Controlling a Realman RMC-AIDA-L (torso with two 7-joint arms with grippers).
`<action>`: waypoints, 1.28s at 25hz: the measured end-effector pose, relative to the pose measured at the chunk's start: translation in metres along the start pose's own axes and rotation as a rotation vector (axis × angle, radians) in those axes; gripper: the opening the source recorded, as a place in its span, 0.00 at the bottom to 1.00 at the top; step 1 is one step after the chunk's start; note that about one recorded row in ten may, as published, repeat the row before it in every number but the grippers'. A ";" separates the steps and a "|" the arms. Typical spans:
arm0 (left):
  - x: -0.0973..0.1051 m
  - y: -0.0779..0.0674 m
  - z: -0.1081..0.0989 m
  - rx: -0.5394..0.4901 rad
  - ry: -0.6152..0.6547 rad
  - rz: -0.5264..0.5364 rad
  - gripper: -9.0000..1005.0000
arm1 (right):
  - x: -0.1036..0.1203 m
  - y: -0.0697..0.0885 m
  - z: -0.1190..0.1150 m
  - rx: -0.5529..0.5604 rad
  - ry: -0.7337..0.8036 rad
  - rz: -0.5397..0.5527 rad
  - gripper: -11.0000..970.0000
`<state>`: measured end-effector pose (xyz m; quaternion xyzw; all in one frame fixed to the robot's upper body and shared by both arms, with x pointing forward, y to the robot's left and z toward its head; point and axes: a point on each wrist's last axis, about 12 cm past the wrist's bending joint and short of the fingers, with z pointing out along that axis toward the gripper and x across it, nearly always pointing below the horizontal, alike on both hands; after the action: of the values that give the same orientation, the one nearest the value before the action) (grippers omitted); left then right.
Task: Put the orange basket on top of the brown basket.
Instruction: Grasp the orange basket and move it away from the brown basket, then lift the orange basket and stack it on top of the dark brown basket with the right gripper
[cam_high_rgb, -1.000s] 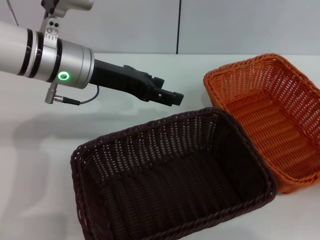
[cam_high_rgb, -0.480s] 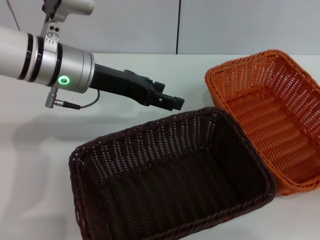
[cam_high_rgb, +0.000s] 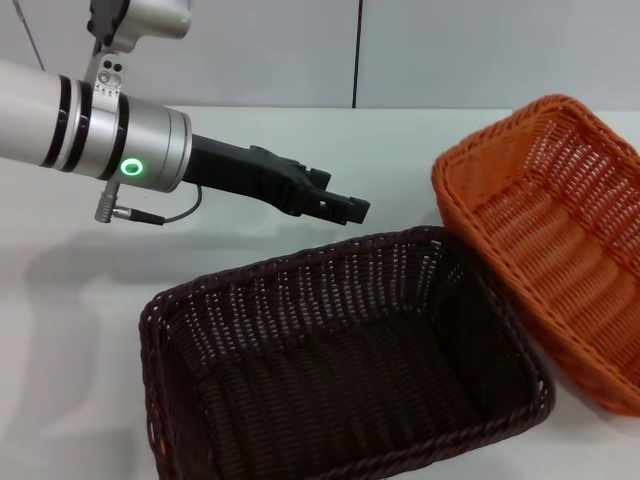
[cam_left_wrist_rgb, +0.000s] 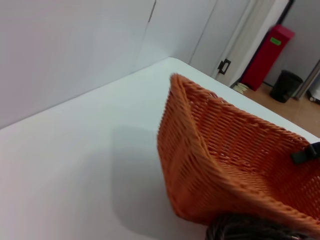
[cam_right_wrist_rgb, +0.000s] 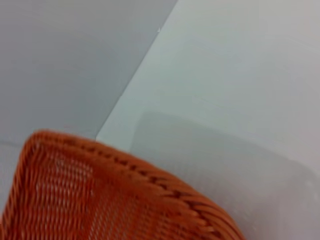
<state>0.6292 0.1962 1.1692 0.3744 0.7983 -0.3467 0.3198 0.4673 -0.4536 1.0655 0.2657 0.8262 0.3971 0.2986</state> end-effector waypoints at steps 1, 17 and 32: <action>0.000 0.000 0.000 0.000 0.000 0.000 0.82 | 0.000 0.000 0.000 0.000 0.000 0.000 0.60; 0.001 0.019 -0.017 -0.118 -0.182 -0.056 0.82 | -0.009 -0.008 -0.030 -0.073 -0.233 -0.035 0.40; 0.018 0.032 -0.030 -0.191 -0.335 -0.095 0.82 | -0.027 0.027 -0.050 -0.313 -0.357 -0.144 0.39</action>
<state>0.6388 0.2423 1.1620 0.2411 0.7800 -0.3416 0.4656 0.4564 -0.4819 1.1204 0.2226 0.7058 0.4445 0.5047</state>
